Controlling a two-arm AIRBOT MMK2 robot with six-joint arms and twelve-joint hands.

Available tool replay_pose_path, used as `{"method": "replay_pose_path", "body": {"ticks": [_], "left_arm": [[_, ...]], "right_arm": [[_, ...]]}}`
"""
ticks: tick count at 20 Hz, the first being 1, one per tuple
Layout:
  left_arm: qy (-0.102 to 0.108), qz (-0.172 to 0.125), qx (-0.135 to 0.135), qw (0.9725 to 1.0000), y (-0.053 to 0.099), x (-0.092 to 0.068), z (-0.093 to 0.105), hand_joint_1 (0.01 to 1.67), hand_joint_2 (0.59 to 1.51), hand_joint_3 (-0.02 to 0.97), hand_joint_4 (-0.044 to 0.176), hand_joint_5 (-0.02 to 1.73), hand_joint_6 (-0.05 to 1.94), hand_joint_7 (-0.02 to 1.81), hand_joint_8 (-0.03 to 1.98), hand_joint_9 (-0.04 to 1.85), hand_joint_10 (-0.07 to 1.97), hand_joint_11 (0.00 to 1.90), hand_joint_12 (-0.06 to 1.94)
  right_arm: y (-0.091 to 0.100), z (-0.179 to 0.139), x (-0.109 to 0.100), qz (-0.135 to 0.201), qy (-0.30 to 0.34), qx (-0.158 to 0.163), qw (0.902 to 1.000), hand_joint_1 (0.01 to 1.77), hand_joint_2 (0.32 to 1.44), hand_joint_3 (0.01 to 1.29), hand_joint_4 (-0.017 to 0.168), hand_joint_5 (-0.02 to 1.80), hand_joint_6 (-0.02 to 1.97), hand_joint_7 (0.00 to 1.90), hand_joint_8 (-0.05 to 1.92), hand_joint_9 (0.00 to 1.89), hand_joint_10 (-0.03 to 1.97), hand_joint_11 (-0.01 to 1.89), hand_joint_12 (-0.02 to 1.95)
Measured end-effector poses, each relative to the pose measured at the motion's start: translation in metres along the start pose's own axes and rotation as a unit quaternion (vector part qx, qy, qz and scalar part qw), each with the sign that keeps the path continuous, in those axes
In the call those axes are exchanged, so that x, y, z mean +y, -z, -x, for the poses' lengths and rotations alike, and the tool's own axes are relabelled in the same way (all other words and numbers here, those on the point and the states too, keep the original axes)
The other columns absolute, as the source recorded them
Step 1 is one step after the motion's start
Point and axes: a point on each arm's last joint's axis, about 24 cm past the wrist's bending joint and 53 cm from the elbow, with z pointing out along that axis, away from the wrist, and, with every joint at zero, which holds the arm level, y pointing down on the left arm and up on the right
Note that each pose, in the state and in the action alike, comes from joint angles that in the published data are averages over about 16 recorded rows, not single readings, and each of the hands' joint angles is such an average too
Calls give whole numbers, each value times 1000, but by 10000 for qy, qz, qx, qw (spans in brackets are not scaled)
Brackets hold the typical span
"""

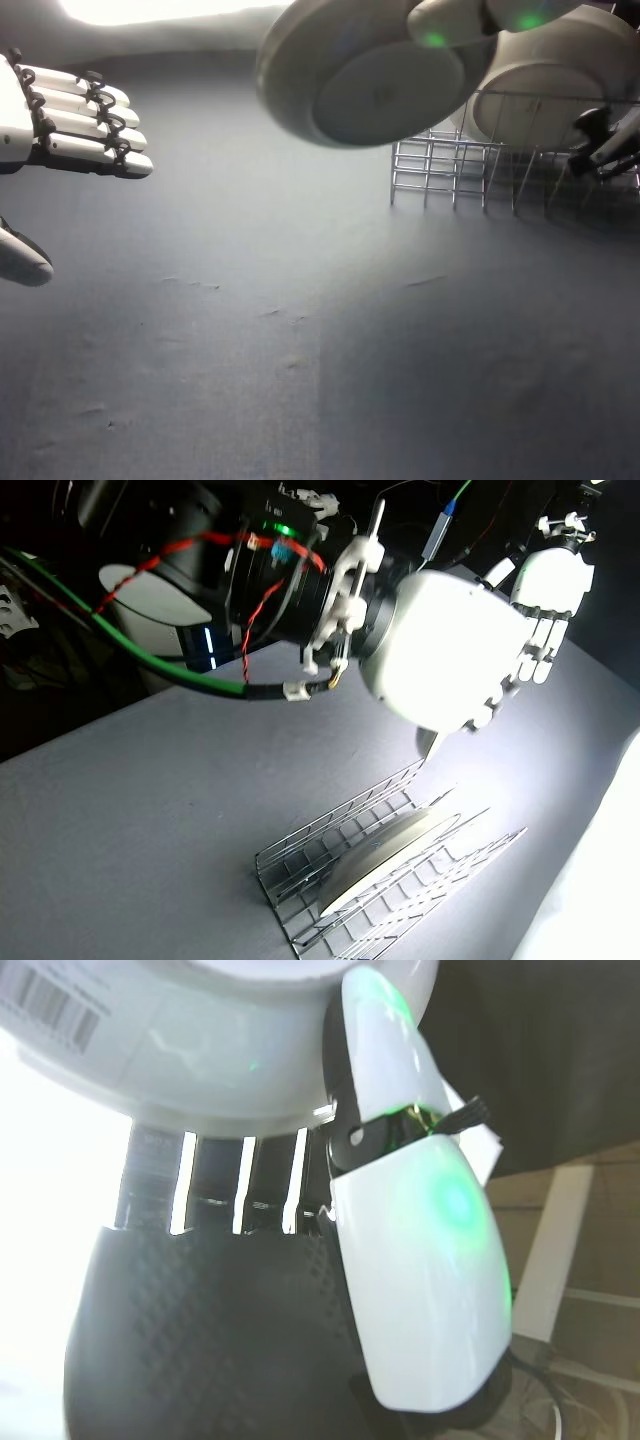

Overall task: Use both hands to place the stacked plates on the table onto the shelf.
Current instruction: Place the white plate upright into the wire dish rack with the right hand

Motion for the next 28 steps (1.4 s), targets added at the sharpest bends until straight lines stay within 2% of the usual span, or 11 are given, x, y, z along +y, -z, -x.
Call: {"method": "replay_pose_path", "body": {"ticks": [11,22,25,28], "left_arm": [[1,-14,-6,10000,-1,-1,1,14,1085,6,2,99,18,94,4,67,-58,28,35],[3,-36,11,10000,-2,-3,0,14,1086,6,2,97,18,97,4,66,-57,25,42],[2,-40,14,10000,-2,-4,0,14,1086,6,2,97,18,96,4,68,-57,24,47],[2,-44,16,10000,-2,-4,-1,14,1085,6,2,97,18,96,4,71,-57,24,51]], "right_arm": [[17,37,-21,-173,347,-378,9985,1390,1082,13,-8,824,1022,939,1010,855,1269,710,1536],[27,56,-49,-338,1423,-483,9881,1384,1083,13,-8,821,1052,933,1035,842,1288,695,1525],[29,58,-54,-348,1808,-441,9819,1354,1095,14,-8,796,1036,913,1013,809,1193,658,1491],[31,57,-58,-347,2153,-382,9752,1307,1109,14,-8,765,859,886,831,776,1004,600,1448]]}}
